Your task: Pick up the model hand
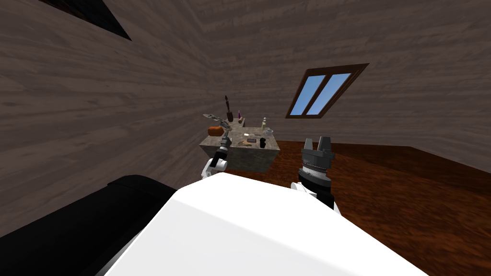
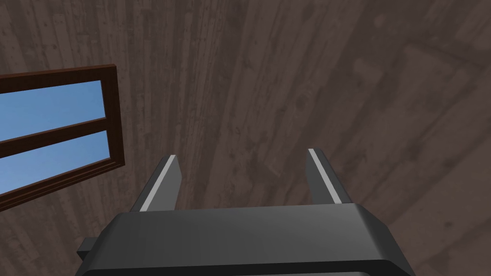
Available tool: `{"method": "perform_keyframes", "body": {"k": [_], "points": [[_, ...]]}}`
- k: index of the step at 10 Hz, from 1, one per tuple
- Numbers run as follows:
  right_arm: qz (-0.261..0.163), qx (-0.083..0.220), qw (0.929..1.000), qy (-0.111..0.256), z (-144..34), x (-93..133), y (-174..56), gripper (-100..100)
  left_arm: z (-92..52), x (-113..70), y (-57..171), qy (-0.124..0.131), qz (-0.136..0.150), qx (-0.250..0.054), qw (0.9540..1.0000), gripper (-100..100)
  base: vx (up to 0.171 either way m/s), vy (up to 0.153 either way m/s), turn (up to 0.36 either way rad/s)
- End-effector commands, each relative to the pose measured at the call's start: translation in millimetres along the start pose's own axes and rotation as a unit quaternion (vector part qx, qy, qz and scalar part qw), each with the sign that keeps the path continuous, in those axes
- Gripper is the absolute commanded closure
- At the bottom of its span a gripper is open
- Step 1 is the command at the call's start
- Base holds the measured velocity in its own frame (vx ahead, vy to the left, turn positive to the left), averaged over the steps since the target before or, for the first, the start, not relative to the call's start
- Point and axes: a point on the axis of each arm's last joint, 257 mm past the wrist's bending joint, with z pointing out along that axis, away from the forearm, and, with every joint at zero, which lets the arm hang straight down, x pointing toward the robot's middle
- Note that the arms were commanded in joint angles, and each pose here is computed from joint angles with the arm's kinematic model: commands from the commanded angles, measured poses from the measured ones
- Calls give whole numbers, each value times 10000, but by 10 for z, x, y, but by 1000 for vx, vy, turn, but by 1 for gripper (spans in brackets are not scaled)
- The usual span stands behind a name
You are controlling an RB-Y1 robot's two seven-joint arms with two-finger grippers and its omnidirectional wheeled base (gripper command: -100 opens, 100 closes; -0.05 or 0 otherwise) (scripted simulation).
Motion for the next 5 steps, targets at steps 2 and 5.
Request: {"method": "perform_keyframes", "body": {"k": [2,5], "points": [[0,0,10000,0,0,0,0,0,37,-29,258,-56,-146,-392,9991,-100,19,-18,4],[0,0,10000,0,0,0,0,0,60,-26,547,-120,-326,-832,9959,-100,20,-17,4]]}}
